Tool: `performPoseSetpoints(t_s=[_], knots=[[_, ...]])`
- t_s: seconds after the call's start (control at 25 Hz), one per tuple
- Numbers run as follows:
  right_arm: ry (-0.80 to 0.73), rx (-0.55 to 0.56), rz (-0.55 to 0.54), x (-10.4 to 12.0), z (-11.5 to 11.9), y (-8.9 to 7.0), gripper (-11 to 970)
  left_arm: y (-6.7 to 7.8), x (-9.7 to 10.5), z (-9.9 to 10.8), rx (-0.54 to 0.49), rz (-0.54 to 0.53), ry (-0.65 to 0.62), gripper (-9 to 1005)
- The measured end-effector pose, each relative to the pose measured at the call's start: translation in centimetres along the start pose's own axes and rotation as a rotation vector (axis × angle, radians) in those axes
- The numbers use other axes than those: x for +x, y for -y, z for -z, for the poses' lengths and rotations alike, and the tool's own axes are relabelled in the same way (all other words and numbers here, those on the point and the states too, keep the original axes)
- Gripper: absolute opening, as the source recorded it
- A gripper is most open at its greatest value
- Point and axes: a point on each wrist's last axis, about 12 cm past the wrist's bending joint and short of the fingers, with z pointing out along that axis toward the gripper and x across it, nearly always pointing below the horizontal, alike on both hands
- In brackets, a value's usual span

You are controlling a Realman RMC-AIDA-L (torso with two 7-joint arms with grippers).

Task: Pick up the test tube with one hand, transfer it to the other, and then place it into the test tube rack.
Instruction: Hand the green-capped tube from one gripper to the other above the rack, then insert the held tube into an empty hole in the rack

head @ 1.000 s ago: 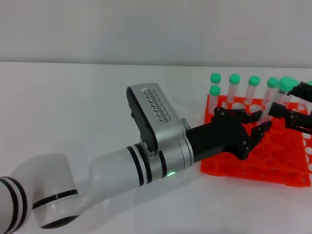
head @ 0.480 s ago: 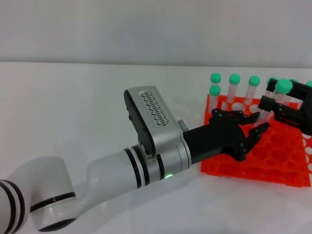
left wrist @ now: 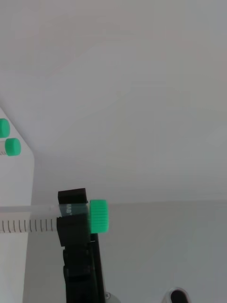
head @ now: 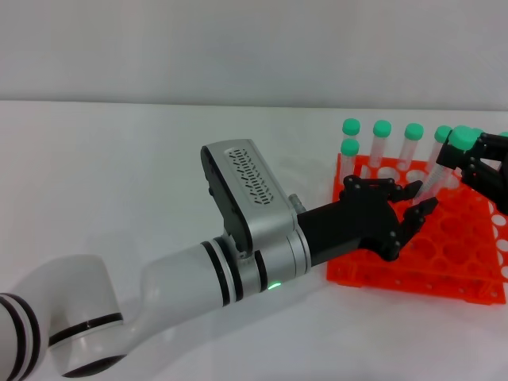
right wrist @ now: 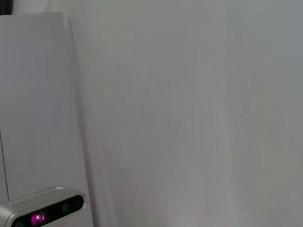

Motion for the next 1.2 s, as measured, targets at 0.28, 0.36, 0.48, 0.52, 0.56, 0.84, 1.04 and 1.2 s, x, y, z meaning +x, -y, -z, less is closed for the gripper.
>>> performPoseSetpoints(t_s=[0.28, 0.36, 0.48, 0.52, 0.56, 0.84, 1.04, 1.2], knots=[[-0.001, -0.002, 0.001, 0.0, 0.1, 0.0, 200, 0.2, 0.2, 0.1, -0.006, -0.042, 0.001, 333], [-0.001, -0.003, 0.001, 0.0, 0.1, 0.0, 198, 0.3, 0.3, 0.2, -0.01, -0.047, 0.004, 336], [0.0, -0.004, 0.002, 0.0, 0.1, 0.0, 198, 0.4, 0.4, 0.6, -0.029, -0.056, 0.011, 340], [0.0, -0.005, 0.002, 0.0, 0.1, 0.0, 199, 0.4, 0.5, 0.7, -0.036, -0.061, 0.013, 341], [0.0, -0.005, 0.002, 0.0, 0.1, 0.0, 199, 0.5, 0.6, 0.8, -0.045, -0.068, 0.016, 343], [0.008, 0.008, 0.006, -0.2, 0.4, 0.2, 203, 0.9, 1.7, 2.8, -0.145, -0.154, 0.031, 352], [0.019, 0.047, 0.014, -0.4, 0.6, 0.6, 206, 1.4, 2.6, 4.9, -0.217, -0.113, 0.06, 497], [0.002, 0.092, 0.028, -0.5, -0.4, 1.4, 209, 2.6, 3.6, 8.5, -0.317, -0.1, 0.138, 633]])
